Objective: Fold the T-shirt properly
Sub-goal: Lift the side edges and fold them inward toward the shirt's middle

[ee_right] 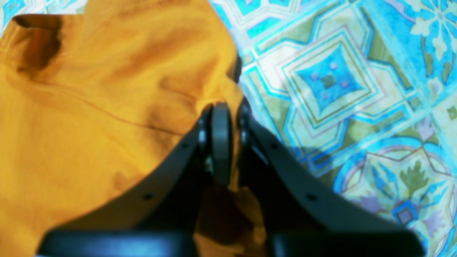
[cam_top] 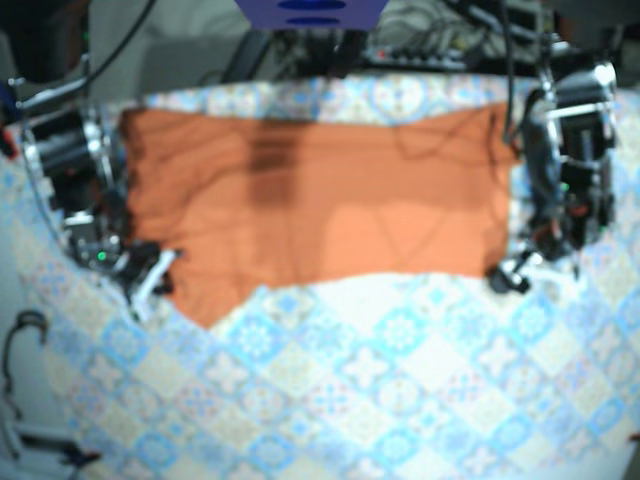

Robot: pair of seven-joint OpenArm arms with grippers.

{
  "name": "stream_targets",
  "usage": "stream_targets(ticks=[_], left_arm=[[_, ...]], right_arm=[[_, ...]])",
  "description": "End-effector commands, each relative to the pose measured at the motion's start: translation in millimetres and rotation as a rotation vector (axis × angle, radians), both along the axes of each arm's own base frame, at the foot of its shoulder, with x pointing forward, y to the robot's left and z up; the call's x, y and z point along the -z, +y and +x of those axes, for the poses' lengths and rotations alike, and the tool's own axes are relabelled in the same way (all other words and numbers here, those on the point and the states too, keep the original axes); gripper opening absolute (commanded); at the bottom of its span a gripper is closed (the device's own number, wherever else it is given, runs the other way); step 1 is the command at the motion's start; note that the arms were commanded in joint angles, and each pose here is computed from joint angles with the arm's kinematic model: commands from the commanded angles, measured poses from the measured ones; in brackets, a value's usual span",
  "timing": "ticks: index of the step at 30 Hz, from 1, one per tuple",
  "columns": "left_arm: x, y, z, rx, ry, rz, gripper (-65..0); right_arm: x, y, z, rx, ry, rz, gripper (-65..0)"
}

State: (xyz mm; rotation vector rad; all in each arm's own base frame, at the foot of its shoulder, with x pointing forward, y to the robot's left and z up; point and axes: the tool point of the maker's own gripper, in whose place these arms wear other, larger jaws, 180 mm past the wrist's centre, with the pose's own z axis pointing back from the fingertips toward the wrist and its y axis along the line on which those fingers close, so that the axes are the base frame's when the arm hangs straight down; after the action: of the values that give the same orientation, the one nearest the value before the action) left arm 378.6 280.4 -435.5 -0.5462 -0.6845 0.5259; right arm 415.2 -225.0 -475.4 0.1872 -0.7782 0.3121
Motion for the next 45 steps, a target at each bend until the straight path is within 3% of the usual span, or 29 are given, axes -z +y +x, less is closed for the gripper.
stream_targets(ticks=[1,8,17,19,25,29,37,45], left_arm=[[-14,-1,12,0.009,-0.036,-0.004,-3.8],[-10,-24,18,0.022,-0.041,-0.046,-3.8],[-8,-25,16,0.024,-0.035,-0.046,-5.5],[-7,-25,15,0.024,-0.034,-0.046,-12.5],[-6,-25,14,0.022,-0.032,-0.046,-47.6],[-6,-25,14,0.022,-0.032,-0.046,-65.0],[-1,-21,5,0.023,-0.017,-0.035,-65.0],[-8,5,-18,0.056,-0.026,0.067,-65.0]], right_arm=[[-9,-8,8,0.0,-0.013,-0.022,-63.2],[-5,-9,4,0.001,-0.004,-0.023,-63.5],[-2,-9,1,0.001,0.003,-0.023,-63.5],[-2,-9,1,0.001,0.003,-0.023,-63.5],[-2,-9,1,0.001,0.003,-0.023,-63.5],[-2,-9,1,0.001,0.003,-0.023,-63.5],[-3,-9,1,-0.001,0.0,-0.022,-63.6],[-7,-12,-10,-0.057,-0.035,-0.04,-63.6]])
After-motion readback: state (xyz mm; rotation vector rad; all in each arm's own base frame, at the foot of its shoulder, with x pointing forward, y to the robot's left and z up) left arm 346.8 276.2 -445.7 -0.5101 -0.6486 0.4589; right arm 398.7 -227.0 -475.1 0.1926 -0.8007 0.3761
